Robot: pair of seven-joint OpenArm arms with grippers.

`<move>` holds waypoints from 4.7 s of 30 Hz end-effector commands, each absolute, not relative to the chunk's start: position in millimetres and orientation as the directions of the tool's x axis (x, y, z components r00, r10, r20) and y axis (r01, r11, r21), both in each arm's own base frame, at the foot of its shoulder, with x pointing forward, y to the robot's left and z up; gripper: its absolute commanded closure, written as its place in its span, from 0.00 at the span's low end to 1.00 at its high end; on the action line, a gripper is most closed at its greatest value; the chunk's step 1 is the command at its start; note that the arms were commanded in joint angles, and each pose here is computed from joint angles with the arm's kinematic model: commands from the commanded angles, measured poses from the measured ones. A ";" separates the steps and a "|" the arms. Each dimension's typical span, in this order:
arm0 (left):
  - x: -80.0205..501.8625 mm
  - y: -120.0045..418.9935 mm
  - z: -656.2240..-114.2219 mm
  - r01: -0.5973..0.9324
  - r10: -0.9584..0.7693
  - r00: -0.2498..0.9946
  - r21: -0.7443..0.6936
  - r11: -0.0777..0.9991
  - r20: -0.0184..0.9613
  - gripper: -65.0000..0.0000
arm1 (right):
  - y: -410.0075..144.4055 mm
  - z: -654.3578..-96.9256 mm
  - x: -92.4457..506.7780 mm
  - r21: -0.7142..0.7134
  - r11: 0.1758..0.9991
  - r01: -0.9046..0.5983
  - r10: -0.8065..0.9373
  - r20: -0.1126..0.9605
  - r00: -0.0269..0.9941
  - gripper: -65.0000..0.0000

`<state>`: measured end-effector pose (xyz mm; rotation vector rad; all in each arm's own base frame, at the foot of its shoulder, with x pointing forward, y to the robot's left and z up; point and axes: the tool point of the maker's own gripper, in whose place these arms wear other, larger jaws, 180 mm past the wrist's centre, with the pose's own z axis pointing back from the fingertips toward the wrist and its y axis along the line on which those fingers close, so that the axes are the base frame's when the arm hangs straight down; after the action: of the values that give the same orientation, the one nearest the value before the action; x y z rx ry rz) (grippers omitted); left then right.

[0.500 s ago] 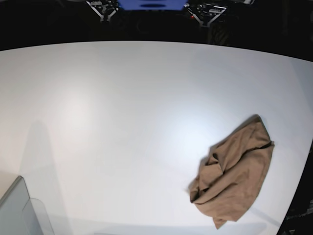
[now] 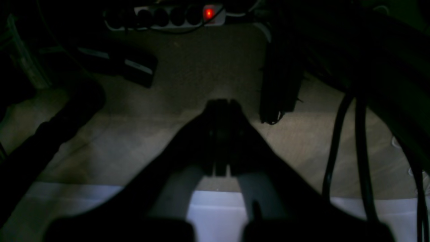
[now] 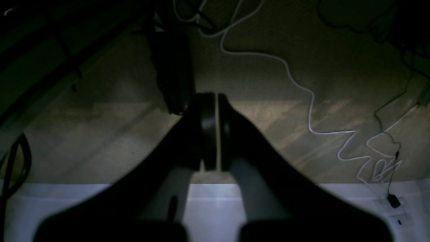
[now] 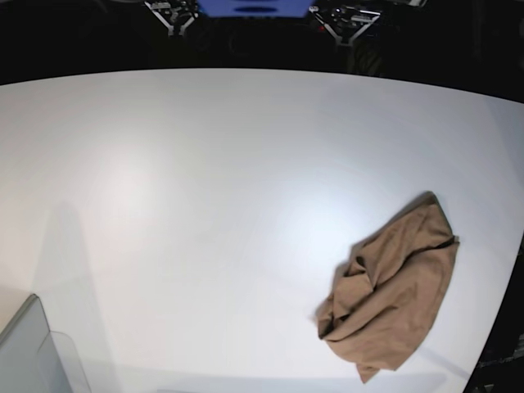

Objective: Layout the t-shirt on the table in an organized manner, then fold the t-shirt properly

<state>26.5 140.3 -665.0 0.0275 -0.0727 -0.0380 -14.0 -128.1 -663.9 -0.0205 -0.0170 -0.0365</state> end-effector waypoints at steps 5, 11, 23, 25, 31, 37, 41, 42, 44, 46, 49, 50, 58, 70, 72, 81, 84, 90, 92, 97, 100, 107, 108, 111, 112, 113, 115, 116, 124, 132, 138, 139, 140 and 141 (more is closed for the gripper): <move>33.1 142.4 -663.7 0.042 -0.046 0.993 0.037 0.998 0.106 1.00 | -126.6 -663.8 -16.5 -0.005 0.999 0.037 -0.037 0.015 0.999 1.00; 33.1 142.4 -663.7 0.042 -0.046 0.993 0.037 0.998 0.106 1.00 | -126.6 -663.8 -16.5 -0.005 0.999 0.037 -0.037 0.015 0.999 1.00; 23.9 143.5 -664.0 0.043 -0.046 0.995 0.038 0.998 0.092 1.00 | -126.6 -663.8 -18.5 -0.005 0.999 0.037 -0.037 0.012 0.999 1.00; 18.2 143.0 -664.1 0.043 -0.046 0.995 0.036 0.998 0.086 1.00 | -126.6 -663.6 -23.6 -0.006 0.999 0.037 -0.037 0.004 0.999 1.00; -9.1 161.2 -662.4 0.037 -0.041 0.997 0.056 0.998 0.065 1.00 | -130.3 -651.2 -23.3 -0.012 0.999 0.035 -0.034 0.108 0.994 1.00; -20.5 186.2 -646.0 0.063 -0.076 0.986 0.090 0.994 0.151 1.00 | -135.6 -613.8 -15.2 -0.020 0.999 0.033 -0.027 0.268 0.963 1.00; -18.8 194.2 -621.5 0.089 -0.112 0.962 0.101 0.991 0.247 1.00 | -139.2 -584.7 -2.6 -0.027 0.999 0.032 -0.020 0.363 0.932 1.00; -14.8 196.5 -614.4 0.098 -0.124 0.954 0.105 0.990 0.274 1.00 | -140.9 -577.3 3.4 -0.030 0.999 0.030 -0.016 0.388 0.921 1.00; -11.2 195.9 -598.5 0.112 -0.141 0.936 0.106 0.988 0.322 1.00 | -147.8 -560.9 13.8 -0.043 0.999 0.021 0.000 0.437 0.899 1.00; 0.9 191.6 -580.0 0.125 -0.155 0.910 0.102 0.987 0.386 1.00 | -148.3 -545.5 24.7 -0.045 0.999 0.018 0.006 0.482 0.876 1.00; 17.8 181.2 -544.9 0.105 -0.125 0.865 0.069 0.992 0.486 1.00 | -149.9 -517.1 45.6 -0.050 0.999 0.014 0.017 0.559 0.829 1.00; 29.0 181.0 -530.4 0.100 -0.117 0.842 0.061 0.993 0.527 1.00 | -152.0 -505.8 53.2 -0.056 0.998 0.007 0.027 0.587 0.809 1.00; 72.0 159.5 -445.3 0.126 -0.091 0.705 0.002 0.992 0.704 1.00 | -159.7 -406.7 113.5 -0.089 0.996 0.004 0.068 0.786 0.614 1.00; 141.9 177.9 -338.0 0.029 -0.060 0.448 0.053 0.998 0.892 1.00 | -138.2 -320.6 195.2 -0.053 0.999 -0.009 0.053 0.941 0.335 1.00; 154.6 179.4 -328.3 0.025 -0.063 0.407 0.058 0.998 0.911 1.00 | -126.9 -318.3 205.1 -0.034 0.999 -0.033 0.043 0.944 0.328 0.98; 197.9 180.8 -305.9 0.023 -0.072 0.284 0.068 0.997 0.956 0.32 | -76.5 -326.4 225.5 0.044 0.989 -0.140 0.018 0.911 0.411 0.50; 221.4 185.3 -298.7 0.008 -0.078 0.229 0.079 0.997 0.970 0.09 | -72.6 -326.5 227.6 0.048 0.988 -0.149 0.019 0.910 0.415 0.43; 279.6 223.5 -299.0 -0.108 -0.060 0.227 0.086 0.990 0.972 0.00 | -72.9 -324.9 233.3 0.044 0.988 -0.151 0.021 0.915 0.404 0.43; 299.9 244.1 -303.5 -0.171 -0.029 0.261 0.076 0.982 0.965 0.00 | -74.1 -325.0 233.5 0.040 0.988 -0.148 0.023 0.915 0.404 0.43; 345.8 288.7 -310.1 -0.295 0.055 0.280 0.031 0.955 0.958 0.00 | -74.8 -330.4 232.6 0.036 0.988 -0.148 0.029 0.909 0.416 0.43; 366.8 303.8 -322.9 -0.326 0.090 0.301 0.014 0.945 0.949 0.00 | -75.0 -334.8 231.8 0.035 0.988 -0.148 0.032 0.905 0.425 0.43; 413.4 327.7 -346.4 -0.380 0.180 0.346 -0.038 0.924 0.921 0.00 | -75.7 -353.1 226.7 0.034 0.988 -0.147 0.039 0.883 0.468 0.43; 417.9 327.2 -349.7 -0.384 0.200 0.350 -0.054 0.922 0.915 0.00 | -75.8 -355.7 225.8 0.034 0.988 -0.147 0.040 0.880 0.474 0.43; 431.8 326.8 -354.1 -0.398 0.262 0.347 -0.111 0.910 0.900 0.00 | -75.9 -363.6 223.0 0.034 0.988 -0.148 0.043 0.869 0.492 0.43; 436.1 325.8 -356.9 -0.402 0.281 0.351 -0.127 0.907 0.893 0.00 | -75.9 -364.9 223.0 0.034 0.988 -0.148 0.044 0.868 0.495 0.43; 440.3 325.0 -358.5 -0.404 0.294 0.354 -0.138 0.904 0.888 0.00 | -75.9 -364.3 224.1 0.034 0.988 -0.148 0.044 0.869 0.492 0.43; 442.9 324.1 -366.4 -0.411 0.311 0.372 -0.145 0.900 0.875 0.00 | -75.9 -363.9 224.7 0.033 0.988 -0.148 0.044 0.870 0.491 0.43; 444.1 322.2 -370.4 -0.411 0.318 0.380 -0.149 0.899 0.868 0.00 | -76.5 -363.9 224.7 0.032 0.989 -0.146 0.044 0.870 0.491 0.43; 445.4 325.1 -380.2 -0.433 0.340 0.330 -0.179 0.883 0.881 0.00 | -76.5 -363.9 224.7 0.032 0.989 -0.146 0.044 0.870 0.491 0.43; 449.8 324.6 -376.1 -0.440 0.380 0.303 -0.226 0.869 0.874 0.00 | -78.9 -365.3 223.7 0.022 0.988 -0.153 0.057 0.868 0.493 0.43; 460.2 322.9 -376.0 -0.446 0.402 0.306 -0.243 0.862 0.863 0.00 | -78.9 -366.7 221.5 0.023 0.988 -0.153 0.057 0.865 0.499 0.43; 461.8 322.6 -375.9 -0.446 0.405 0.307 -0.245 0.861 0.861 0.00 | -78.9 -367.0 220.9 0.023 0.988 -0.152 0.057 0.864 0.500 0.43; 462.7 322.3 -376.0 -0.447 0.407 0.308 -0.247 0.860 0.860 0.00 | -78.9 -367.0 220.9 0.023 0.988 -0.152 0.057 0.864 0.500 0.43; 464.0 321.5 -374.9 -0.446 0.408 0.305 -0.249 0.860 0.860 0.00 | -78.9 -367.0 220.9 0.023 0.988 -0.152 0.057 0.864 0.500 0.43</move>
<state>447.5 314.2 -401.6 0.0346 -1.0522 0.5669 217.1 -79.0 -376.4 0.0983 -0.9994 0.1253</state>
